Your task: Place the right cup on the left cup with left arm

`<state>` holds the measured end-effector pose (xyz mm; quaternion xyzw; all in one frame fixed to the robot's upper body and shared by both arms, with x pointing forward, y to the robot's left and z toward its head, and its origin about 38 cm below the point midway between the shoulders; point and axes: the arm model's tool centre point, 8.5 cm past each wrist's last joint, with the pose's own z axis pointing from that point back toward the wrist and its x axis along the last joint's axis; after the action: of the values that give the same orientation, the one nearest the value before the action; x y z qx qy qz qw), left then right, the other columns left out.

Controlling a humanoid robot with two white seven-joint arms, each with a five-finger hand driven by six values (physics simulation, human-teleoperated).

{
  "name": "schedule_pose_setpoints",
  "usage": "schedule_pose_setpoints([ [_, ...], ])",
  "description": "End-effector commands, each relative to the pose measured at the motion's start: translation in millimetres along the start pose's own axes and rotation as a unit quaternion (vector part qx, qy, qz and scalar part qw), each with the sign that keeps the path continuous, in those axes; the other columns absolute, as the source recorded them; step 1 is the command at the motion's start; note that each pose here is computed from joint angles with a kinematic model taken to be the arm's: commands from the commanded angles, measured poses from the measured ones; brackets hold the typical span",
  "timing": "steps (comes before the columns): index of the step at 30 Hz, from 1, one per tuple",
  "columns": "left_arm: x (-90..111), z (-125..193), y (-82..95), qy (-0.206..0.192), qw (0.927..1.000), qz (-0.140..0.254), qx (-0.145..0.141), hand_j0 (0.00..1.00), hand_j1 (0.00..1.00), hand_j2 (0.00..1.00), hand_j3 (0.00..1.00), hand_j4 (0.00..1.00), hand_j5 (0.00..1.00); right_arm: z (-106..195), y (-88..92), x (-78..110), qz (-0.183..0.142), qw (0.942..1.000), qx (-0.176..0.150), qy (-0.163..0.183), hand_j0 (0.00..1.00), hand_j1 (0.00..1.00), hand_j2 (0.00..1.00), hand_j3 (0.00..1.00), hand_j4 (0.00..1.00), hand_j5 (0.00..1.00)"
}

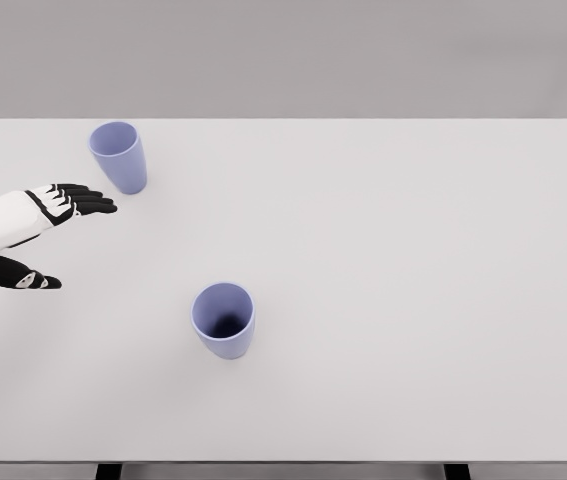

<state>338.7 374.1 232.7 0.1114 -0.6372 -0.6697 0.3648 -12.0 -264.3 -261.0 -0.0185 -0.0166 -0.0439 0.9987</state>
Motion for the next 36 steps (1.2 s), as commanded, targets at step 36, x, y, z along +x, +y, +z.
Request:
schedule_pose_setpoints([
  [36, 29, 11, -85.9, -0.033, 0.951, 0.307, 0.006, 0.99, 0.99, 0.99, 0.99, 0.99, 0.99, 0, 0.1, -0.6, 0.0, 1.0, 0.0, 0.001, 1.0, 1.0, 1.0, 1.0, 1.0, 1.0],
])
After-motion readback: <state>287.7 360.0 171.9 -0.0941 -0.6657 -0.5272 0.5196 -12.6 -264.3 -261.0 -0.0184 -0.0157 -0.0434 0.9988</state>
